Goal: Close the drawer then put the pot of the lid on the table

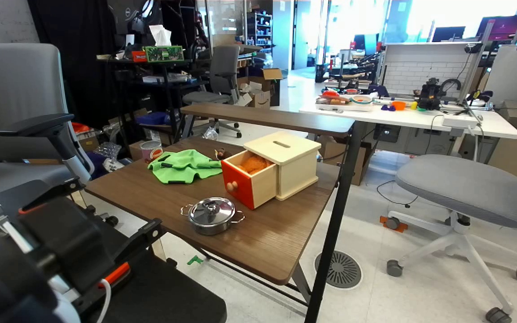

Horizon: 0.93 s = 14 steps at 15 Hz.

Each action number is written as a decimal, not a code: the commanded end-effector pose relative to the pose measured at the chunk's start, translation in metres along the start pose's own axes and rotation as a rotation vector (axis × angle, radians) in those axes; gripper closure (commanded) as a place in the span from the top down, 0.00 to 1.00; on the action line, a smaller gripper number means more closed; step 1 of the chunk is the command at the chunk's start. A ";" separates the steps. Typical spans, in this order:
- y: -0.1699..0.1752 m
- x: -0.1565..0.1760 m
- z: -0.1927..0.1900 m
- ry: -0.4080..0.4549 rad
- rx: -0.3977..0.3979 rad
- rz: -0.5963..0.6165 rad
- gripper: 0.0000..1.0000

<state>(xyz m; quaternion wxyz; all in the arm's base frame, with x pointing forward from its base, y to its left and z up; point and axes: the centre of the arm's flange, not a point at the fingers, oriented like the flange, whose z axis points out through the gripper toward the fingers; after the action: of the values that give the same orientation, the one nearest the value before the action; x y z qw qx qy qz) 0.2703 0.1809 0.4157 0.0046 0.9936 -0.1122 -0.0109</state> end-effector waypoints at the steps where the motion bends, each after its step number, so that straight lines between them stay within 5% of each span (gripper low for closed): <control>1: 0.000 0.000 0.000 0.000 0.000 0.000 1.00; 7: 0.000 0.022 0.019 0.039 -0.005 0.075 1.00; 14: 0.020 0.105 0.063 0.139 -0.011 0.307 1.00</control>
<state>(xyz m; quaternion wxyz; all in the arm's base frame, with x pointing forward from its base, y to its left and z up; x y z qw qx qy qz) 0.3239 0.1476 0.3756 0.0099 0.9747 -0.2188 0.0446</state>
